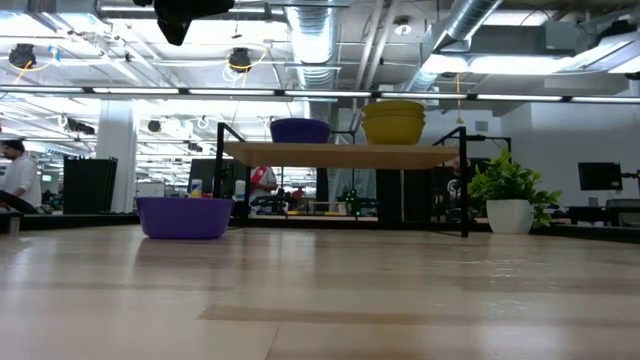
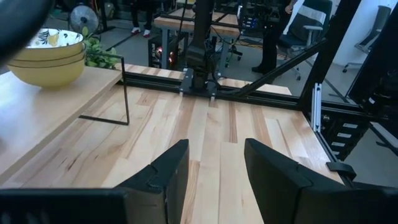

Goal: Pick & Place Mini bowls
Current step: Stack the blue bowl on top of the blue bowls on the shelf

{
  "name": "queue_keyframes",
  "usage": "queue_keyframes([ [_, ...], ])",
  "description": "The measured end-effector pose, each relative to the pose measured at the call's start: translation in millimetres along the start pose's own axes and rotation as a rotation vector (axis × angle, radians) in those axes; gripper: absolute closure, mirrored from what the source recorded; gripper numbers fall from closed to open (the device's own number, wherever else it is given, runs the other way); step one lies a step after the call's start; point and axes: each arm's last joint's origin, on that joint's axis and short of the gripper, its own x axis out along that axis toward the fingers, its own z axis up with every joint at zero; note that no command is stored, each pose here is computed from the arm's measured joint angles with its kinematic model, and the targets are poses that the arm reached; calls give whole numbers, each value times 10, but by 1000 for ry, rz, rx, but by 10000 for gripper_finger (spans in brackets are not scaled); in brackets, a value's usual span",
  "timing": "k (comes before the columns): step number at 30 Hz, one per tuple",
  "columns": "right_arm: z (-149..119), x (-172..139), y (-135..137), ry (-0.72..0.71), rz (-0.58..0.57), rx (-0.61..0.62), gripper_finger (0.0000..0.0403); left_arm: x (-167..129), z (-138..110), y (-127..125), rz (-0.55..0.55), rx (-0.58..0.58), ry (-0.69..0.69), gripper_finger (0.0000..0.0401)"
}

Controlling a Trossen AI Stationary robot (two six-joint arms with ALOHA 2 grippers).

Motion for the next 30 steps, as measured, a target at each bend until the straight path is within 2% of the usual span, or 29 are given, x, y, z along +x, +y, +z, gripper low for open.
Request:
queue_keyframes([
  [9, -200, -436, -5, -90, 106, 172, 321, 0, 20, -2, -3, -8, -19, 247],
  [15, -348, -582, -43, -126, 138, 278, 321, -1, 30, -4, -4, -12, -28, 247],
  [22, -678, -455, -63, -275, 282, 407, 321, -1, 35, -5, -5, -21, -33, 247],
  [25, -834, -316, -8, -267, 311, 488, 321, -1, 35, -5, -5, -22, -33, 247],
  [30, -1034, -116, 130, -261, 314, 552, 321, -1, 35, -5, -5, -22, -33, 247],
])
